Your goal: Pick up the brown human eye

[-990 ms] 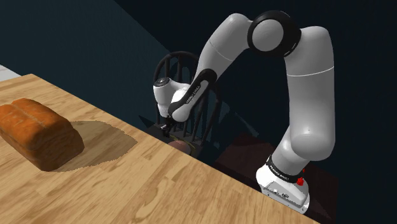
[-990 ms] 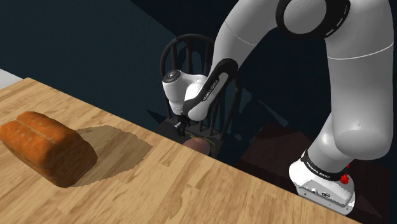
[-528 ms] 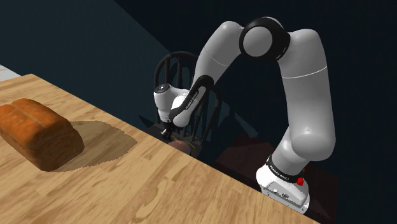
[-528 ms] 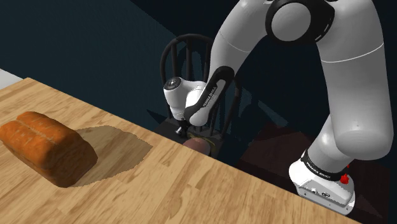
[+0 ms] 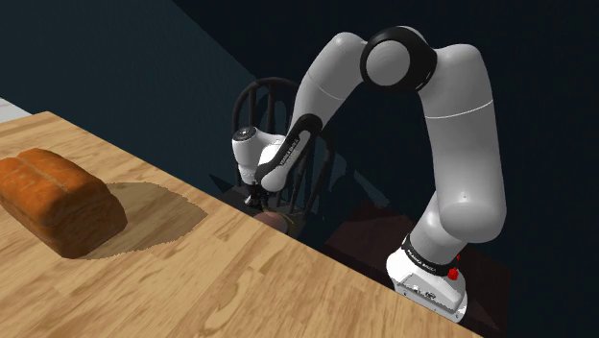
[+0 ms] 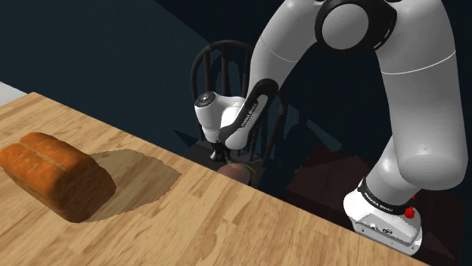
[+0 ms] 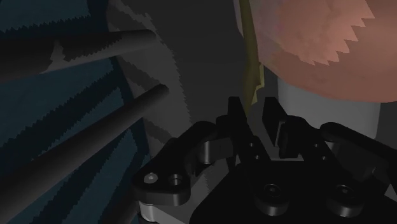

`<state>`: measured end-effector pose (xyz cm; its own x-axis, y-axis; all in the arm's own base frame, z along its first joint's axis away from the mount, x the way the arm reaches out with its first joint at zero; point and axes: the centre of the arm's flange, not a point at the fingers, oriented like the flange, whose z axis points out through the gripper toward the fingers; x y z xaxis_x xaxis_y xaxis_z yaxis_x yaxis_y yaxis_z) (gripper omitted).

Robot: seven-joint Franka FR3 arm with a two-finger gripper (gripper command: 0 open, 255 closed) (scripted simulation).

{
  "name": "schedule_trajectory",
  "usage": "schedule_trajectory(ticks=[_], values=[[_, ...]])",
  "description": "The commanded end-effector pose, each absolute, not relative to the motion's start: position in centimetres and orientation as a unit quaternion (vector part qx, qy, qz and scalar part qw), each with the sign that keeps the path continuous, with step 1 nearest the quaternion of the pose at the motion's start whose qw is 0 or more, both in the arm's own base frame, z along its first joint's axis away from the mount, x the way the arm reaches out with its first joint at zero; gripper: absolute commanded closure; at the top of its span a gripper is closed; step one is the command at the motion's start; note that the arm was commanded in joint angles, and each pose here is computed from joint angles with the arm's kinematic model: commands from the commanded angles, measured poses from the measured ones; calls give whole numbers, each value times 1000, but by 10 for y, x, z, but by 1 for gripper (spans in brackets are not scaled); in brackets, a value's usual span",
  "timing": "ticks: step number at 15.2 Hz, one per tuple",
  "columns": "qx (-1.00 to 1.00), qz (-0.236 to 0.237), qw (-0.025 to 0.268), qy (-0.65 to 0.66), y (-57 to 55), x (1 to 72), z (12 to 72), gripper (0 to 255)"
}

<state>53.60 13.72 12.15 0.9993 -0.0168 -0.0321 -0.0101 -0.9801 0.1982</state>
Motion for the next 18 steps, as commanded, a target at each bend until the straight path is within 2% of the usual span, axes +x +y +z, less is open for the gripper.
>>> schedule_trajectory(ticks=[1, 18], values=[[995, -17, 99, -7, 138, 535, 122, 255], [995, -17, 99, -7, 138, 535, 202, 255]])
